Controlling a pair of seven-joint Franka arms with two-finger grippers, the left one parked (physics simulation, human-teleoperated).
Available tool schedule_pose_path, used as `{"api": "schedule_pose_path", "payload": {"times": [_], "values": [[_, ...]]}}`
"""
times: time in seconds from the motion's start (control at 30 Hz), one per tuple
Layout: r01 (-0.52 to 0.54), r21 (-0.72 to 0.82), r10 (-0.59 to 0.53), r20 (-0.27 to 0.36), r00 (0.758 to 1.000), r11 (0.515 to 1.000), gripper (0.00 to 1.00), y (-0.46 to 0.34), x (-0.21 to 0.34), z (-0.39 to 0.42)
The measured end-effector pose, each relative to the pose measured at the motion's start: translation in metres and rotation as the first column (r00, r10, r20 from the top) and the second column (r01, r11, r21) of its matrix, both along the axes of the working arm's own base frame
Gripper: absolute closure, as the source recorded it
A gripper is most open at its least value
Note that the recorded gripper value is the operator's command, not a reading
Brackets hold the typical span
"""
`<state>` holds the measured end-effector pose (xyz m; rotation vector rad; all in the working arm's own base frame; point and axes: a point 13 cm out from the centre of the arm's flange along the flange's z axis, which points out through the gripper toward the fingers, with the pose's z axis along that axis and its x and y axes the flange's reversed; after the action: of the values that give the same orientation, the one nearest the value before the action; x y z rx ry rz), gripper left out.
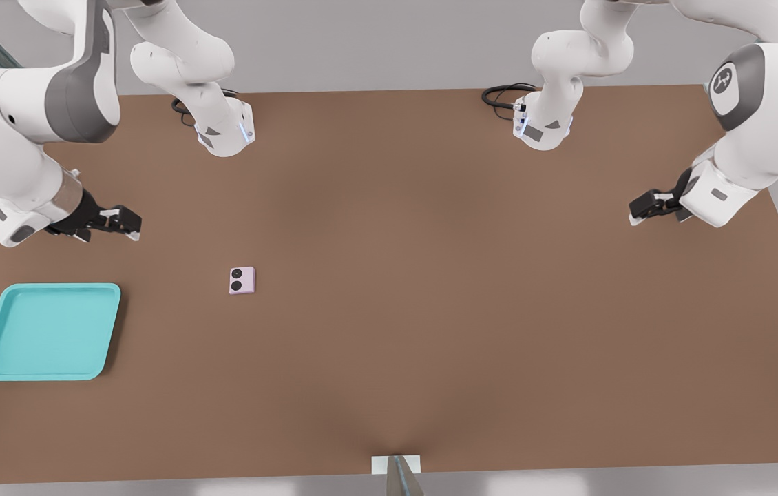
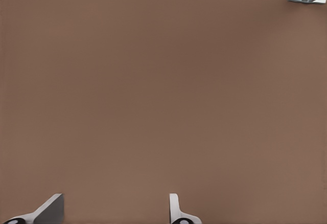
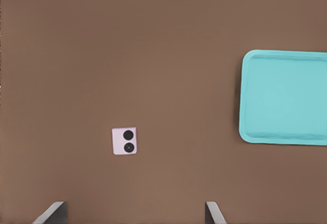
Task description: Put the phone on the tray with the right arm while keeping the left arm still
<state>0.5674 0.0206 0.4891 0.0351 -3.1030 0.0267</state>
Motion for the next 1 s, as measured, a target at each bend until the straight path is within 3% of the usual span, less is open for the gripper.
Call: {"api": "schedule_pose_path", "payload": {"times": [0.17,0.4,0.53,1.0], "values": [[-0.006,0.008,0.006,-0.009,1.0,1.0,0.0,0.009,0.004,-0.01],[-0.103,0.027,0.106,-0.16,0.981,0.994,0.0,0.097,0.022,-0.147],[-0.01,0.046,0.02,-0.234,0.972,0.999,0.0,0.093,-0.006,-0.225],[0.134,0.054,-0.121,-0.197,0.973,0.99,0.0,0.134,-0.021,-0.321]]}}
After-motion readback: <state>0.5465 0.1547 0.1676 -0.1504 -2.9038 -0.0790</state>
